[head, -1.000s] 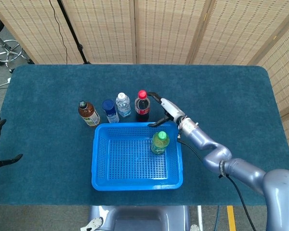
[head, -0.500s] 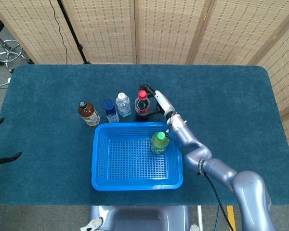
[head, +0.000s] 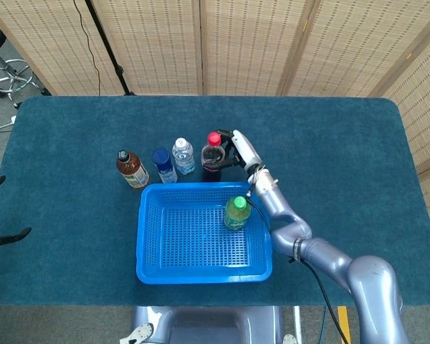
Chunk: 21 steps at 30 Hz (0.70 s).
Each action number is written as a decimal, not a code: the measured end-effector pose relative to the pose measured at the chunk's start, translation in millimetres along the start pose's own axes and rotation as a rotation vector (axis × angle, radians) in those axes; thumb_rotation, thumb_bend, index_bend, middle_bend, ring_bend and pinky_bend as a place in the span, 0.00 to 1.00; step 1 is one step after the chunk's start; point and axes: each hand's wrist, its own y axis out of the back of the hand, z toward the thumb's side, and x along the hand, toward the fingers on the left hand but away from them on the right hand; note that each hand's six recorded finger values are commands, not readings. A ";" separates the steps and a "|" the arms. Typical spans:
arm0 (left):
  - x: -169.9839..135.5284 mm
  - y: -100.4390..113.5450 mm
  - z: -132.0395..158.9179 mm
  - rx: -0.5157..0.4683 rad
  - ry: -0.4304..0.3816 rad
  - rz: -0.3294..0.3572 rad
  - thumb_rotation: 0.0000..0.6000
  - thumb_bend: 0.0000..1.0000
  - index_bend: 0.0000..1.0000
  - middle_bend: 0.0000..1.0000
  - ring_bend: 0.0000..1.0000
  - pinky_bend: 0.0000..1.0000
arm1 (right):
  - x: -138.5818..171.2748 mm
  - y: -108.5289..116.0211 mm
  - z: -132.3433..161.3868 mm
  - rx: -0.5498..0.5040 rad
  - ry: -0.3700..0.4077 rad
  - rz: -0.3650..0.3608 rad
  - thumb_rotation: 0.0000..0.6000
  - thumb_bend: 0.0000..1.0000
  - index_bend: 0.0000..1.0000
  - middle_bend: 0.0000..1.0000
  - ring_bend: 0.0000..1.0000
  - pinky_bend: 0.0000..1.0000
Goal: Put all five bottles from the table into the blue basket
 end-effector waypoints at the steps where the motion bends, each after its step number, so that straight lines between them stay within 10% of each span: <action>1: -0.6 0.5 0.3 -0.002 -0.002 0.001 1.00 0.07 0.00 0.00 0.00 0.00 | 0.5 2.8 3.0 0.001 0.009 -0.004 1.00 0.00 0.63 0.80 0.76 0.64; 21: -14.7 7.3 6.7 -0.029 -0.065 0.013 1.00 0.07 0.00 0.00 0.00 0.00 | 89.0 101.0 109.7 0.049 0.245 -0.088 1.00 0.00 0.63 0.80 0.76 0.64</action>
